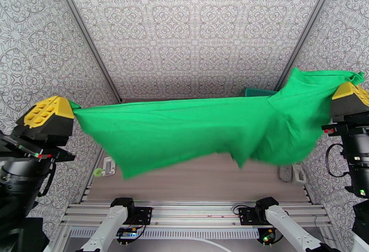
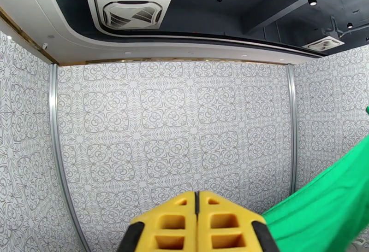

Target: Fold and stack the mixed laundry pile

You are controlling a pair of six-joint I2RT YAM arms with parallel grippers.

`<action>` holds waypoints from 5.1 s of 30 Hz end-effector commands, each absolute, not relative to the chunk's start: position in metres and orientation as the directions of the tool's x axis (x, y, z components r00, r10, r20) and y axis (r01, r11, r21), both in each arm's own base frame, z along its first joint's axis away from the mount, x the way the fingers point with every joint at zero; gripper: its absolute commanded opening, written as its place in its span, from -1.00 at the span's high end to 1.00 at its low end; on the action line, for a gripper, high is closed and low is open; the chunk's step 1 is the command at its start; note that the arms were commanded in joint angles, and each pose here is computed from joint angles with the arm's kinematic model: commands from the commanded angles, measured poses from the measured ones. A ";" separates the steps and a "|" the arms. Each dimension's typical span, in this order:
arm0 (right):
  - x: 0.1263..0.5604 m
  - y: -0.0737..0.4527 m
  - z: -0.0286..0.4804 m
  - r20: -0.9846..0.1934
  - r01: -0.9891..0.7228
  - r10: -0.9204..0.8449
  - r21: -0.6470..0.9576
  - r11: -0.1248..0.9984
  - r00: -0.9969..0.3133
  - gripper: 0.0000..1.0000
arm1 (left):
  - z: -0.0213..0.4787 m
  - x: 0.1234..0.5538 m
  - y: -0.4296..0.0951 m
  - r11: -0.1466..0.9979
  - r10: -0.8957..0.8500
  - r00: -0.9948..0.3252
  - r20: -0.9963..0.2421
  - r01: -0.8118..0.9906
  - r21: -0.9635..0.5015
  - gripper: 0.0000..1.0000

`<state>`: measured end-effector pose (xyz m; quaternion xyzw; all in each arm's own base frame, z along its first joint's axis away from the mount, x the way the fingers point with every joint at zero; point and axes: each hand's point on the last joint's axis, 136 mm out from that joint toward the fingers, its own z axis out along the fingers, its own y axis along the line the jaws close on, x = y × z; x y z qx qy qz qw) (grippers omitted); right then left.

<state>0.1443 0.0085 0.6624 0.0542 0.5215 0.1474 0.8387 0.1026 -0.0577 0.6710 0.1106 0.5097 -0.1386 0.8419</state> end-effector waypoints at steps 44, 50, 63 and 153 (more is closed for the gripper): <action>0.403 0.139 0.093 -0.396 0.016 0.093 0.192 0.981 -0.913 -0.59 | 0.098 0.409 -0.062 0.919 -0.312 -0.841 -0.441 -0.149 -0.365 -0.31; 0.417 0.139 0.070 -0.357 0.052 0.105 0.155 0.987 -0.928 -0.57 | 0.056 0.435 -0.055 0.904 -0.378 -0.842 -0.386 -0.246 -0.349 -0.12; 0.484 0.153 0.020 -0.257 0.115 0.144 0.124 0.986 -0.956 -0.59 | 0.003 0.502 -0.034 0.780 -0.566 -0.788 -0.243 -0.416 -0.468 -0.04; 0.261 0.306 0.080 -0.337 -0.349 -0.256 0.255 0.902 -0.906 0.21 | 0.063 0.274 -0.025 0.829 -0.543 -0.808 -0.229 -0.471 -0.302 0.70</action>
